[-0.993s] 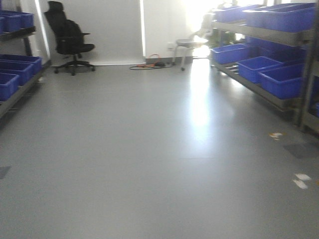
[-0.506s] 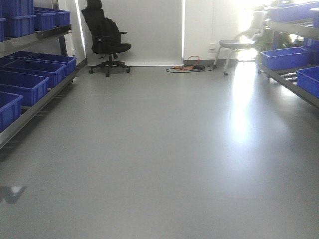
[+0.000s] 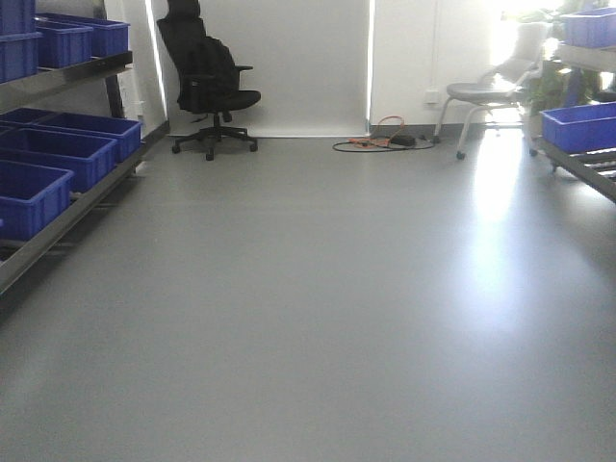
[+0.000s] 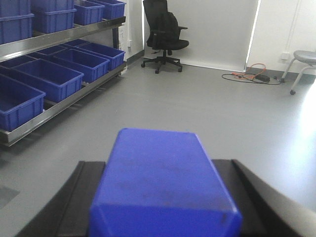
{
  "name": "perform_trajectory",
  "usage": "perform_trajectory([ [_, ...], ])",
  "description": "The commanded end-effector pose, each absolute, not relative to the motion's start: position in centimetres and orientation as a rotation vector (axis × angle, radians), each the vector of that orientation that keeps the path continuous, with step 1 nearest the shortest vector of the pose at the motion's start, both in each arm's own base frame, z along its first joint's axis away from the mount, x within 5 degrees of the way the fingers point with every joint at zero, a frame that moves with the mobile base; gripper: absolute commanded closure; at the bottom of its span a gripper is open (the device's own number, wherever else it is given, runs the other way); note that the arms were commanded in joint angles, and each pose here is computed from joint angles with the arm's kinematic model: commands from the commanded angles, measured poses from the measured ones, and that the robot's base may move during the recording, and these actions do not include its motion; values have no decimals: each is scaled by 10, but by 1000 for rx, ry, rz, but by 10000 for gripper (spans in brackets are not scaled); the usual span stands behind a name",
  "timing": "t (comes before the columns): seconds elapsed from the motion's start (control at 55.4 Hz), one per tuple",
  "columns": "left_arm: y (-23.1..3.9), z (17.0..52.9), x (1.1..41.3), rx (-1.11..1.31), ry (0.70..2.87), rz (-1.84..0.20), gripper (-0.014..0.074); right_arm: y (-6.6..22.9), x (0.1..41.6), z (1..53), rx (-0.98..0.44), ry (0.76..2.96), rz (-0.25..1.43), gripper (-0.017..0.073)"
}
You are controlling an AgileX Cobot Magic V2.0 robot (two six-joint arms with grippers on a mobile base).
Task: Pick and sort blue part to right shelf
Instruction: 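Drive the base to the rack of blue bins holding both parts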
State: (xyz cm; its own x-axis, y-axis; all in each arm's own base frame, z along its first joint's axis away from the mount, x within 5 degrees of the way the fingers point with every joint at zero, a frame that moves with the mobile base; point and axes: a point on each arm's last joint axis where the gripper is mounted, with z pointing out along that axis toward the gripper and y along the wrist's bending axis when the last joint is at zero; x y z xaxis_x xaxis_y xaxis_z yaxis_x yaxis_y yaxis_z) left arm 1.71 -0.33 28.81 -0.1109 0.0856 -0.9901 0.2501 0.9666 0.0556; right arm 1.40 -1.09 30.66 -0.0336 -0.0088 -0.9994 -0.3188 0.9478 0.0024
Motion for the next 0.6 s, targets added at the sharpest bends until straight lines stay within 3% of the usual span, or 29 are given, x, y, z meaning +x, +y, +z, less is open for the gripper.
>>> perform_trajectory([
  [0.0, -3, 304, 14, 234, 1571, -156, 272, -10, 12, 323, -265, 1481, 251, 281],
  [0.578, -3, 304, 14, 234, 1571, -156, 272, -10, 12, 323, -265, 1481, 251, 281],
])
